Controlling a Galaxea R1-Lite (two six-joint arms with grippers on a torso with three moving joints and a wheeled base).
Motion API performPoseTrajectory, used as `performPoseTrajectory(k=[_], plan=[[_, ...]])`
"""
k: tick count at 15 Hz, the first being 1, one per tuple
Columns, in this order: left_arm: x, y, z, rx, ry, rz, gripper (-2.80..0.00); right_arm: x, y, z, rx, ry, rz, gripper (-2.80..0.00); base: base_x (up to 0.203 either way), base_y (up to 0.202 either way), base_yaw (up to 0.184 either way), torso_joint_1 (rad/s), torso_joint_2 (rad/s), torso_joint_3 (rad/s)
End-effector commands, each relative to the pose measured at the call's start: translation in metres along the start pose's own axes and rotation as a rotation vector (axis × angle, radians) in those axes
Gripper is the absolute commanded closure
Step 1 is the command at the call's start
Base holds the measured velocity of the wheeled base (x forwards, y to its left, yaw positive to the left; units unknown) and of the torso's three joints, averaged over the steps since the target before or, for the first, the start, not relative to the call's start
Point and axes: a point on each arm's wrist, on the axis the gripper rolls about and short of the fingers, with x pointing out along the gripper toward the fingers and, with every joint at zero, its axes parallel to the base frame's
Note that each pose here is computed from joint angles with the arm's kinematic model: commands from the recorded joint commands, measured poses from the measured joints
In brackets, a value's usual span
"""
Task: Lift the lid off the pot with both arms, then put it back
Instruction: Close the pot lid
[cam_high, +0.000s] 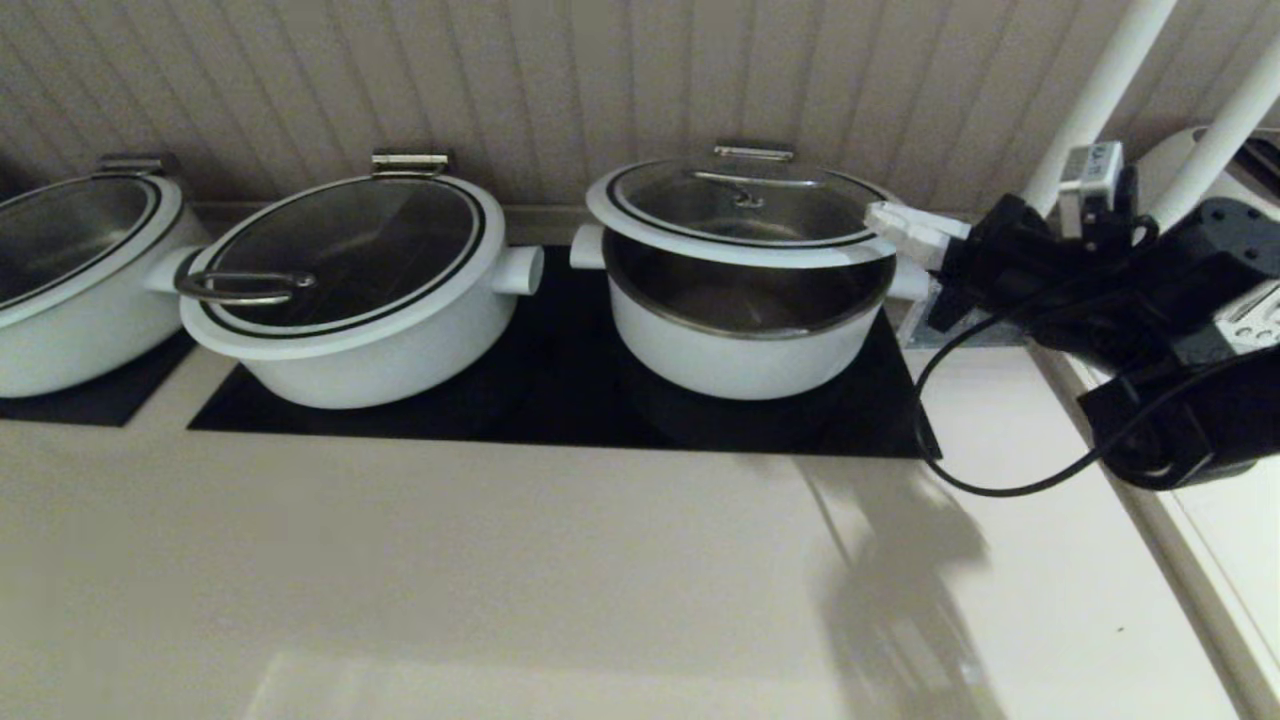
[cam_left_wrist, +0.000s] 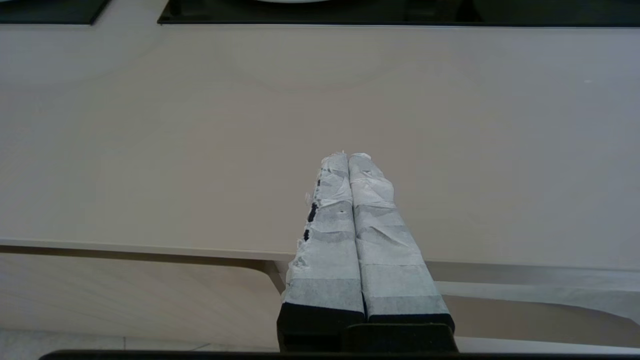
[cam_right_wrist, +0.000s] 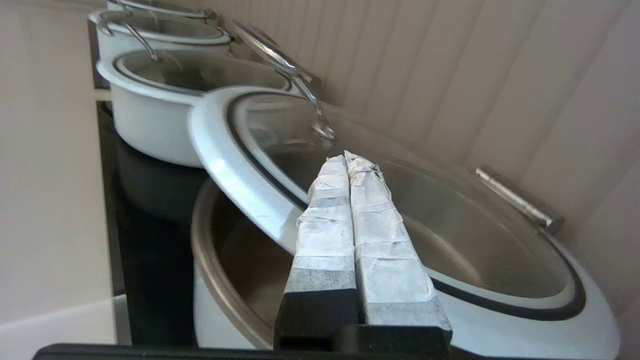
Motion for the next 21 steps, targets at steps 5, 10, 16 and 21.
performPoseTrajectory(k=[5,10,16,21], plan=[[0.0,0.0,0.0,0.0,0.0,0.0,0.0,0.001,0.001,-0.046,0.024,0.054,0.003,0.0,0.0,0.0,0.0,0.0,0.0,0.0],[0.0,0.0,0.0,0.0,-0.001,0.0,0.0,-0.001,0.003,-0.056,0.033,0.071,-0.003,0.0,0.0,0.0,0.0,0.0,0.0,0.0],[0.0,0.0,0.0,0.0,0.0,0.0,0.0,-0.006,0.011,-0.076,0.032,0.108,0.003,0.0,0.0,0.0,0.0,0.0,0.0,0.0],[0.0,0.0,0.0,0.0,0.0,0.0,0.0,-0.009,0.014,-0.089,0.044,0.128,0.004,0.0,0.0,0.0,0.0,0.0,0.0,0.0]])
